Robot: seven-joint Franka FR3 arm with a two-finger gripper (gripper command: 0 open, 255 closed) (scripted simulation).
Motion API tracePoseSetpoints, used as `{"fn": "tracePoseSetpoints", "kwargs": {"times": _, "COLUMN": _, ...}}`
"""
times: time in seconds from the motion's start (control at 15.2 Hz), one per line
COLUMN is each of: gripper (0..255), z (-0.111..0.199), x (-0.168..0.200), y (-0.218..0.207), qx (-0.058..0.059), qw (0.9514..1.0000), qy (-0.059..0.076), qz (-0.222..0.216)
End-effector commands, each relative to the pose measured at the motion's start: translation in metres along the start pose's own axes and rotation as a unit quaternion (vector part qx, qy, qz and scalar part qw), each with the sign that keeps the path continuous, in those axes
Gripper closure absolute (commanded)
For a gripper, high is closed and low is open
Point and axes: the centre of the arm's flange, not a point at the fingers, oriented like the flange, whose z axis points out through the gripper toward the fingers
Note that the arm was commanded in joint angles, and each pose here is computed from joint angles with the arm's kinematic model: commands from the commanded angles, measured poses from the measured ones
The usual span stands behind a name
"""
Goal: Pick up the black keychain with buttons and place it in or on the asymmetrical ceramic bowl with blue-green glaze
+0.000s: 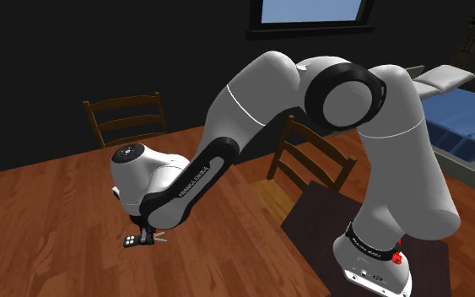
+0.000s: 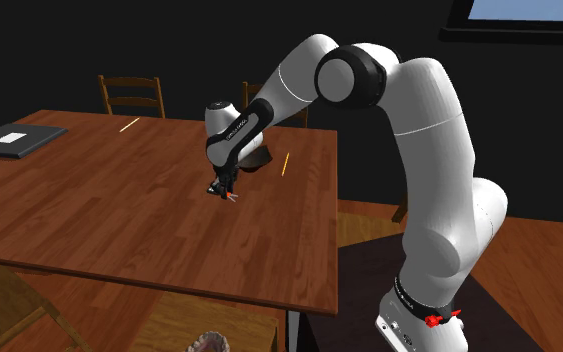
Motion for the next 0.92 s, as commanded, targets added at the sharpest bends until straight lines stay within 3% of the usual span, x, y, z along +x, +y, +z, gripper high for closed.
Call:
{"fn": "tracePoseSetpoints", "kwargs": {"times": 0.0, "gripper": 255, "z": 0.001, "x": -0.001, "y": 0.001, "qx": 0.0, "qw": 1.0, "qy": -0.001, "qz": 0.001}}
{"fn": "tracePoseSetpoints", "kwargs": {"times": 0.86, "gripper": 255, "z": -0.057, "x": 0.004, "y": 0.003, "qx": 0.0, "qw": 1.0, "qy": -0.001, "qz": 0.0}}
